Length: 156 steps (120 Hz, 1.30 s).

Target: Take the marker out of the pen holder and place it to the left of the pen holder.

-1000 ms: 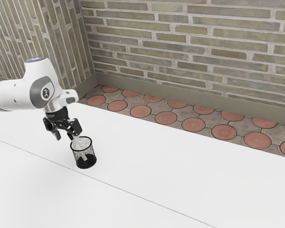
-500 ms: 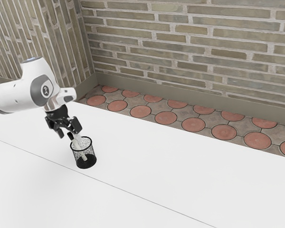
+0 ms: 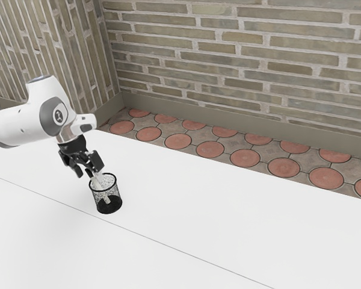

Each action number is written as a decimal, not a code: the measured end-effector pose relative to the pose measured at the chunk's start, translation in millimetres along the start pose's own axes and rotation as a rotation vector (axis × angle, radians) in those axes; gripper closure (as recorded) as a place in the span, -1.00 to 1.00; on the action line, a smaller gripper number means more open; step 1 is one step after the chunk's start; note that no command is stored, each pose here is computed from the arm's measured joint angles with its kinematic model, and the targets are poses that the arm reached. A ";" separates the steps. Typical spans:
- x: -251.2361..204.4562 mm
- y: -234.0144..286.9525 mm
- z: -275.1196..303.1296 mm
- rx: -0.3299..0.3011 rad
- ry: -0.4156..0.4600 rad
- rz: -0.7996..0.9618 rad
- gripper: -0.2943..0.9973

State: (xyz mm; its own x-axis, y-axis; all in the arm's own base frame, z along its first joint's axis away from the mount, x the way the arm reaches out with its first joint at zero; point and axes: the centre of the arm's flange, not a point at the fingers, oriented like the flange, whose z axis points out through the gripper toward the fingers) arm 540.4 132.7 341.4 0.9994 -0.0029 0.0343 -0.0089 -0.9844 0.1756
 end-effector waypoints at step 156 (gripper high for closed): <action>-3.0 9.4 -34.9 -0.040 0.060 0.043 0.61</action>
State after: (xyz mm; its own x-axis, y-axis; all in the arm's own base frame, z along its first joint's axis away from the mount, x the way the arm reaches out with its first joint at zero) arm 536.1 129.6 377.2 0.9943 -0.0331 0.1016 -0.0541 -0.9757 0.2123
